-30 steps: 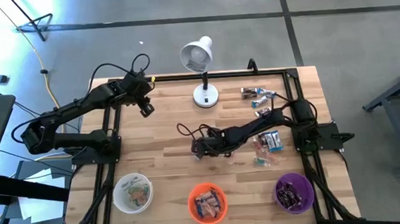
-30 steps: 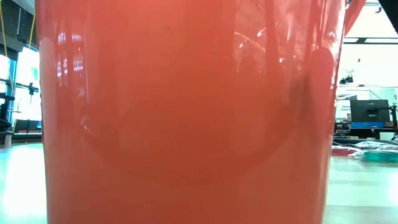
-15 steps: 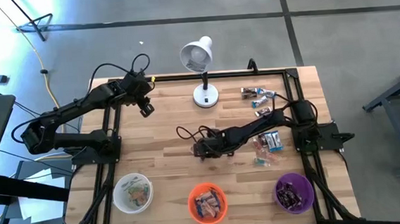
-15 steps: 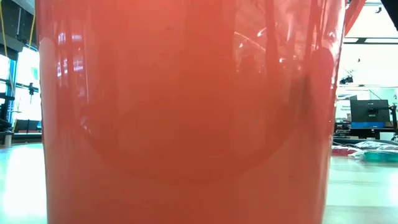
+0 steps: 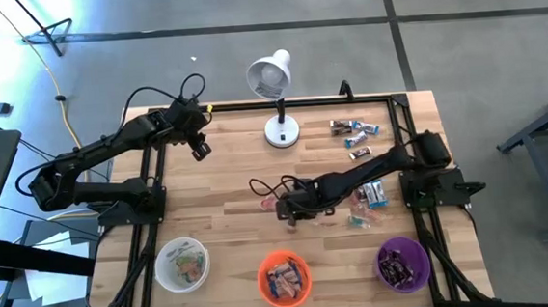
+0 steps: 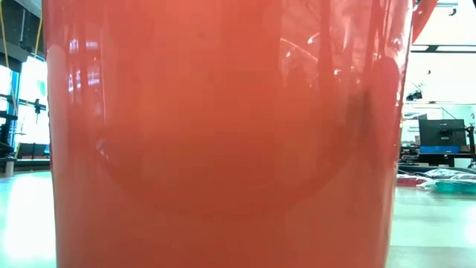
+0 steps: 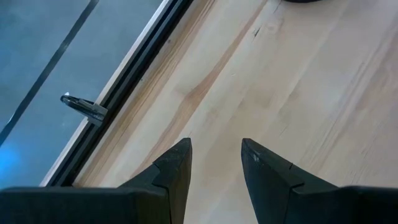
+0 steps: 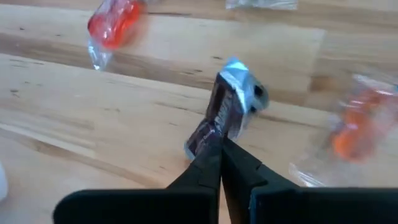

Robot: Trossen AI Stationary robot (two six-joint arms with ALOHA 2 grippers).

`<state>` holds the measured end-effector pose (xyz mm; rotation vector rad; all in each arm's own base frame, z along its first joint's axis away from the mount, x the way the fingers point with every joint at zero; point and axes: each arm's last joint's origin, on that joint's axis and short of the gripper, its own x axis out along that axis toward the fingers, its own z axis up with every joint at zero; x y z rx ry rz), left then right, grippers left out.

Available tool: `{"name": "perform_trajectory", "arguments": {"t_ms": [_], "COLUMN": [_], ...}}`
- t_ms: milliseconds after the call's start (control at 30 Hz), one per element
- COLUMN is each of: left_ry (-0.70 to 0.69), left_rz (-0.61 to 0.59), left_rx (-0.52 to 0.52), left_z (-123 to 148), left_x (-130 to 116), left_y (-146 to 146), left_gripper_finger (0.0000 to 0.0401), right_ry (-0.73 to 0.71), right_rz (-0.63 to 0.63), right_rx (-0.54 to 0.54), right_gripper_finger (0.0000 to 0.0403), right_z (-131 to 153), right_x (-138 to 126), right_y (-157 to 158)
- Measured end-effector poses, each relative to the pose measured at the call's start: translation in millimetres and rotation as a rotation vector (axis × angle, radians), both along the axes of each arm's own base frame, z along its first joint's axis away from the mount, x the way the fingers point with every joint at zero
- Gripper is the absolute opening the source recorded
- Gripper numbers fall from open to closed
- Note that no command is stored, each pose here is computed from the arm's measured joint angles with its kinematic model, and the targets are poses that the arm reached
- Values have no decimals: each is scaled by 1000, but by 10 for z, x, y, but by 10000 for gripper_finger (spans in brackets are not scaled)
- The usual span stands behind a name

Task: Organize candy in baskets
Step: Put the brown chocolate bar into the purple bucket

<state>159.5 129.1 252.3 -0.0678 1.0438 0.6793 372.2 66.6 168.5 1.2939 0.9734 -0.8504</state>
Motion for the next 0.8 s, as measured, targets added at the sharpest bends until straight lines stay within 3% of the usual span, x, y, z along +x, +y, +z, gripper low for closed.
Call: {"name": "perform_trajectory", "arguments": {"t_ms": [367, 800], "left_ry": [-6, -6], "left_rz": [1, 2], "left_rx": [4, 3], "left_z": [3, 3], "left_x": [5, 5], "left_y": [4, 4], "left_gripper_finger": [129, 129], "right_ry": [0, 15], "right_rz": [-2, 58], "right_rx": [-7, 0], "right_gripper_finger": [80, 134], "right_z": [118, 82], "right_x": [-54, -48], "right_y": [-12, 11]}}
